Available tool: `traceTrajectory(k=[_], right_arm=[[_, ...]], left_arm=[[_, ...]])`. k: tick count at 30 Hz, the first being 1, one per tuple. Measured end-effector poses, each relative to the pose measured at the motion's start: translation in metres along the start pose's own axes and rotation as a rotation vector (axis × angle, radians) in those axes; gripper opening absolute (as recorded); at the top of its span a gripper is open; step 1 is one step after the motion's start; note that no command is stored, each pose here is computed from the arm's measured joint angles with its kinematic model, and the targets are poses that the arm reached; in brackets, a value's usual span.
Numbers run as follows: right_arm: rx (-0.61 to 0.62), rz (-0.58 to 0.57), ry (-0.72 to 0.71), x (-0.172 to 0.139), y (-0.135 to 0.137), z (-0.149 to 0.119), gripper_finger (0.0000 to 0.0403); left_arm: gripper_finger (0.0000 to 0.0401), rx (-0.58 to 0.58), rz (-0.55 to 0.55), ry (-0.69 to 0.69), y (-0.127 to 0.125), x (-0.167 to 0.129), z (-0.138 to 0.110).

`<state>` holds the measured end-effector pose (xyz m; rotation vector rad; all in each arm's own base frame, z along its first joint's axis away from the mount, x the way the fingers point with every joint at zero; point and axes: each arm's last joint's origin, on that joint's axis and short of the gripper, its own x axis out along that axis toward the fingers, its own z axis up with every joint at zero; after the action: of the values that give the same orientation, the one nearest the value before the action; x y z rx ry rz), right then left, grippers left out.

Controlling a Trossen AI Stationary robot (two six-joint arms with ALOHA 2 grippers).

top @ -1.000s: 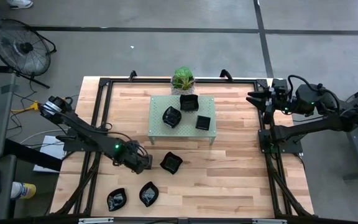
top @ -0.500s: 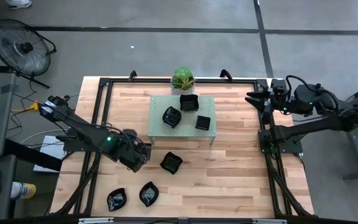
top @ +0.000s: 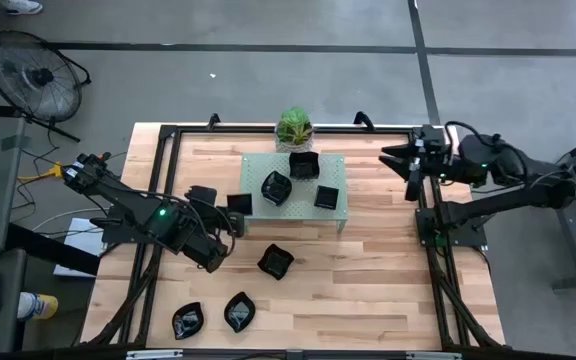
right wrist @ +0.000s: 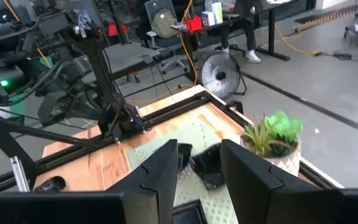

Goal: Pick & Place Mini shaped plates
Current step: Stack the black square plate on the other black square plate on the shelf

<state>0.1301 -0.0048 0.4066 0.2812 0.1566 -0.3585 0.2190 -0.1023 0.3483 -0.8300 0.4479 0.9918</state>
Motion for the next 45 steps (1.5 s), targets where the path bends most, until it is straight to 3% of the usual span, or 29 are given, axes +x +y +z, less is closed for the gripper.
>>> traceTrajectory(k=[7, 17, 26, 32, 45], right_arm=[[-0.062, -0.027, -0.046, 0.042, 0.017, 0.002, 0.0113], [-0.196, -0.018, -0.109, 0.115, 0.044, -0.008, 0.0099], [-0.211, 0.061, -0.191, 0.168, 0.062, -0.024, 0.0099], [-0.070, 0.125, -0.279, 0.195, 0.064, -0.030, 0.0099], [-0.005, 0.143, -0.316, 0.221, 0.059, -0.041, 0.0099]], left_arm=[[0.0000, 0.107, -0.058, -0.289, -0.004, 0.001, 0.009], [0.0000, 0.277, -0.002, -0.513, -0.013, 0.014, 0.028], [0.0000, 0.347, 0.041, -0.611, -0.024, 0.020, 0.038], [0.0000, 0.419, 0.058, -0.625, -0.029, 0.021, 0.040], [0.0000, 0.465, 0.071, -0.630, -0.031, 0.020, 0.040]])
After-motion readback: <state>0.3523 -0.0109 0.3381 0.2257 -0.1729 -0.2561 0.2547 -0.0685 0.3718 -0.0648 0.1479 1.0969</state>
